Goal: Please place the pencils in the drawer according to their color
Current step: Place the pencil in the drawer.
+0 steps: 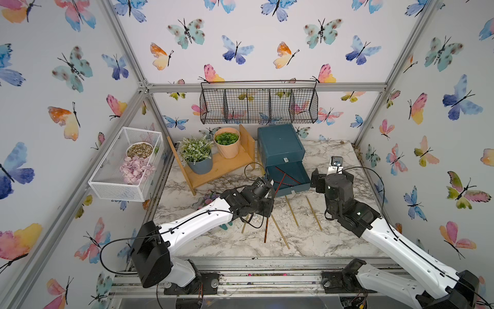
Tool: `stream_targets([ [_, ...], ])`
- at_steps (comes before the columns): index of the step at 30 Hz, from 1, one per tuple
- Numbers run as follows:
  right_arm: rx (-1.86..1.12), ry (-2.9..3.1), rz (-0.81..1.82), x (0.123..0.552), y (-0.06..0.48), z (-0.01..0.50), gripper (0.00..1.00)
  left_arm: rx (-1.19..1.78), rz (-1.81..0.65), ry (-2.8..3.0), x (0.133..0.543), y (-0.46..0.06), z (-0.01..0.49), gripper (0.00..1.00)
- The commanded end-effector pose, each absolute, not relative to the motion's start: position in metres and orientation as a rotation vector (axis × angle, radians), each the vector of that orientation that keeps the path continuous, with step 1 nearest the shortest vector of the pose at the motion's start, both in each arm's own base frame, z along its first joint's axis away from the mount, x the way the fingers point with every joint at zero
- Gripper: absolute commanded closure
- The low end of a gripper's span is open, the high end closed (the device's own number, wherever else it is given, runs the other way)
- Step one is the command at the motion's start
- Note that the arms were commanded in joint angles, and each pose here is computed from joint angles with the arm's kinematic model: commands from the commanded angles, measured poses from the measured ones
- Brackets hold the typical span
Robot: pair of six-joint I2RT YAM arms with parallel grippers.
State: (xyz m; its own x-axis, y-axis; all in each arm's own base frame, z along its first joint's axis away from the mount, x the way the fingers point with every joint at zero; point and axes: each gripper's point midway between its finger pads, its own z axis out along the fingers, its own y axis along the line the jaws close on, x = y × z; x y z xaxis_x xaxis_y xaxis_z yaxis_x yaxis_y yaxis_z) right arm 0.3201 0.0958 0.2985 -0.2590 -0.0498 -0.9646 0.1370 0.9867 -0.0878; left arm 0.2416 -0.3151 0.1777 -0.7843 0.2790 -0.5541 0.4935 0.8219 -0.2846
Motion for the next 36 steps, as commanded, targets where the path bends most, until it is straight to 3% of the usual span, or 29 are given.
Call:
stream_targets([
  [1,0.113,1.799,-0.184,0.318,0.088,0.303,0.02,0.612,-0.531,2.537,0.245,-0.315,0.176,1.0],
  [16,0.123,1.781,-0.191,0.314,0.083,0.307,0.02,0.725,-0.324,2.55,0.298,-0.327,0.169,1.0],
  [36,0.1,1.799,-0.16,0.318,0.091,0.299,0.02,0.742,-0.259,2.49,0.342,-0.348,0.176,1.0],
])
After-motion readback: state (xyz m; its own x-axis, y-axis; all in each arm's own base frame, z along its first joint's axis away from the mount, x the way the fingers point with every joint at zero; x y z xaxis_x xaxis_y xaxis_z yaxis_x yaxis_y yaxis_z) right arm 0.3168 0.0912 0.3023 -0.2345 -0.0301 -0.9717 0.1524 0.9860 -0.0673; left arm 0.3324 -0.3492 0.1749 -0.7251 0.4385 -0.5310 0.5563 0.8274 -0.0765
